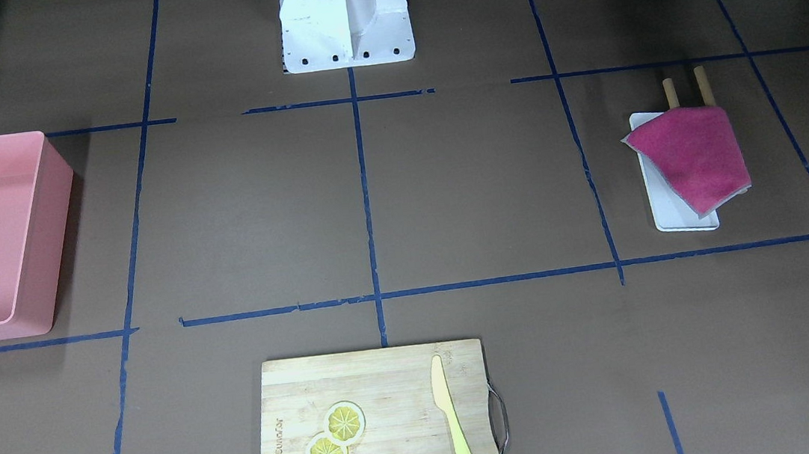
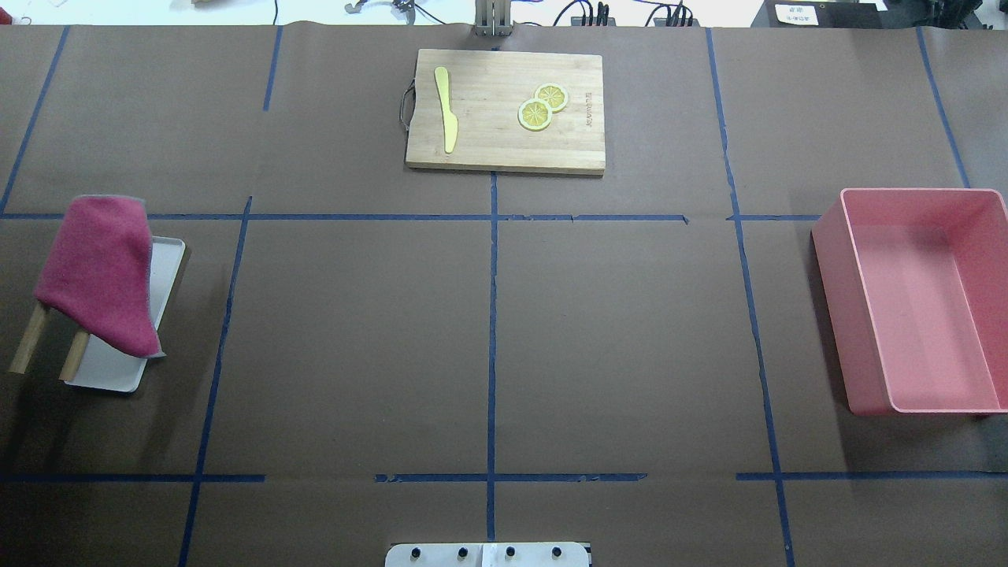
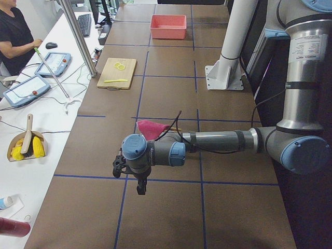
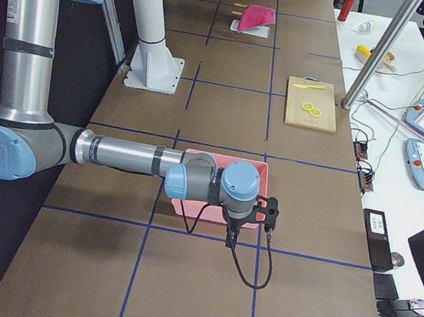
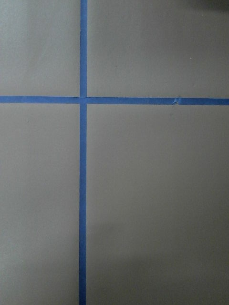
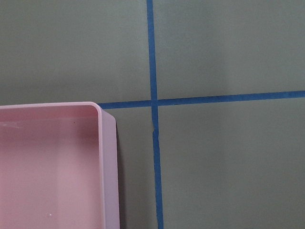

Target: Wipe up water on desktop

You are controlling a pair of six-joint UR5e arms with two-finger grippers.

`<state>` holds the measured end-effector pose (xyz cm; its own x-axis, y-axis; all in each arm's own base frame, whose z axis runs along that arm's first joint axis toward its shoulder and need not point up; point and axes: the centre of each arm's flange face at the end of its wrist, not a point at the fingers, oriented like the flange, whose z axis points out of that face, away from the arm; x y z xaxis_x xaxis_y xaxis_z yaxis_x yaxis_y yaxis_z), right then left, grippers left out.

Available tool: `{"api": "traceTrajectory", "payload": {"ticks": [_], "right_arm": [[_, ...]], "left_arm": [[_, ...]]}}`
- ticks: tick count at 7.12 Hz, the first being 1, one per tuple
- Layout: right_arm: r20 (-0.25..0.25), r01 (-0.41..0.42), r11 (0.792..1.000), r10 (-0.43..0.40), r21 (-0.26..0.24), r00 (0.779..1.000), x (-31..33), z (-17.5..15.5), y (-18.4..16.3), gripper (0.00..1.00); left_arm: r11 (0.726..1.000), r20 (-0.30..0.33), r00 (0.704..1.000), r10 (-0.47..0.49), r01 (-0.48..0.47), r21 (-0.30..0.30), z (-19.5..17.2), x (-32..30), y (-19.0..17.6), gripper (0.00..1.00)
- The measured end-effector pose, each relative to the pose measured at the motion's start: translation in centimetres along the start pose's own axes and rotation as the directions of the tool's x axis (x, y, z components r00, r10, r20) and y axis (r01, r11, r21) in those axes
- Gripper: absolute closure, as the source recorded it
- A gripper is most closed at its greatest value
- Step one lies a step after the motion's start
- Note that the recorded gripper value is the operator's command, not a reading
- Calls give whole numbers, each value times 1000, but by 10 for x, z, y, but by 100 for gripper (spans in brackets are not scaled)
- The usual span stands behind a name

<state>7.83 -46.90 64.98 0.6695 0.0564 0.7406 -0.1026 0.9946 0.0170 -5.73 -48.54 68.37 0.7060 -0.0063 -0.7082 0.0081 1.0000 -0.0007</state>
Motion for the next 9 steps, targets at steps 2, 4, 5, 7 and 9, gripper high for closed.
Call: {"api": "traceTrajectory", "payload": {"ticks": [2,4,5,7,9], "right_arm": [[1,0,1000,0,1,1000,0,0,0,0],[6,-1,1000,1,0,1000,-1,0,1,0],[6,-2,1000,2,0,1000,-1,0,1,0],[7,-1,1000,1,1,1000,-2,-1,0,0],[8,1,1000,-1,2,1000,-2,-1,1,0]], "left_arm": [[1000,-1,1000,0,0,2,0,0,1,0],[1000,-2,1000,0,0,3,0,0,1,0],[1000,-3,1000,1,-1,3,0,0,1,0],[1000,-4,1000,3,-3,5,-1,1,0,0],[1000,-6,1000,4,-4,7,-1,1,0,0]]}}
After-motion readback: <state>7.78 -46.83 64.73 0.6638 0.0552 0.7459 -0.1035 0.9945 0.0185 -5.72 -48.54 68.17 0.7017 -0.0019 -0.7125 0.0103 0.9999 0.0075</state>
